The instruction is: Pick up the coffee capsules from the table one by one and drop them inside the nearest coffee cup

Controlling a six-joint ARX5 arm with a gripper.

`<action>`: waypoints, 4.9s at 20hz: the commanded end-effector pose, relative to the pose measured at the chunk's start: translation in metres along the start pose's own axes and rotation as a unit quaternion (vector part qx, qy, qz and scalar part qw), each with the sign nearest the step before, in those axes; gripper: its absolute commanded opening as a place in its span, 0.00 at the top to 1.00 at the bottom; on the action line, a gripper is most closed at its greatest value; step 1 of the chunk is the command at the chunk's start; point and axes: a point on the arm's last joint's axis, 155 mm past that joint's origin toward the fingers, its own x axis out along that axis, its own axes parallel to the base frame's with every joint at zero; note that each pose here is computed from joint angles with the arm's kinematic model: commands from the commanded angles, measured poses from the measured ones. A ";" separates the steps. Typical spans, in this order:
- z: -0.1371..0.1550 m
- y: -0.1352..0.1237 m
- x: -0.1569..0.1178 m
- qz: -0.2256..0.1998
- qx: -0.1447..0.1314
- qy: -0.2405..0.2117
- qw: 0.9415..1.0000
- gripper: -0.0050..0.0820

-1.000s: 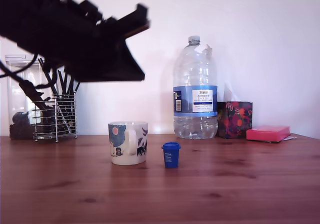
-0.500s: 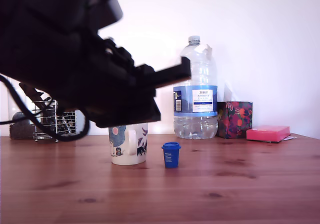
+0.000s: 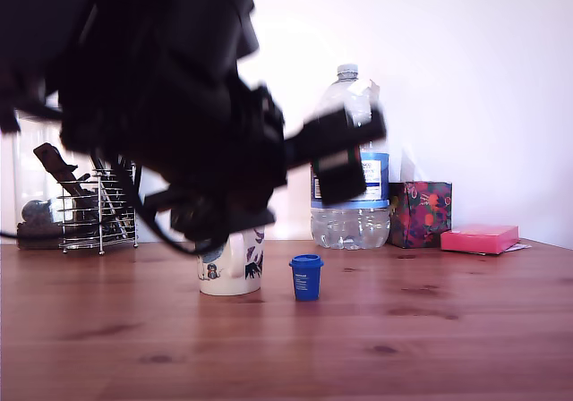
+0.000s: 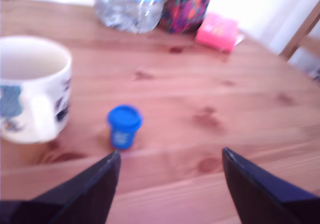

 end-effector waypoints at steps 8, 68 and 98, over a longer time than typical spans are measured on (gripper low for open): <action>-0.022 -0.004 0.027 0.027 0.021 0.022 0.999 0.20; -0.042 0.044 0.123 0.044 0.010 0.180 0.983 0.32; -0.034 0.003 0.118 -0.040 0.008 0.182 0.982 0.68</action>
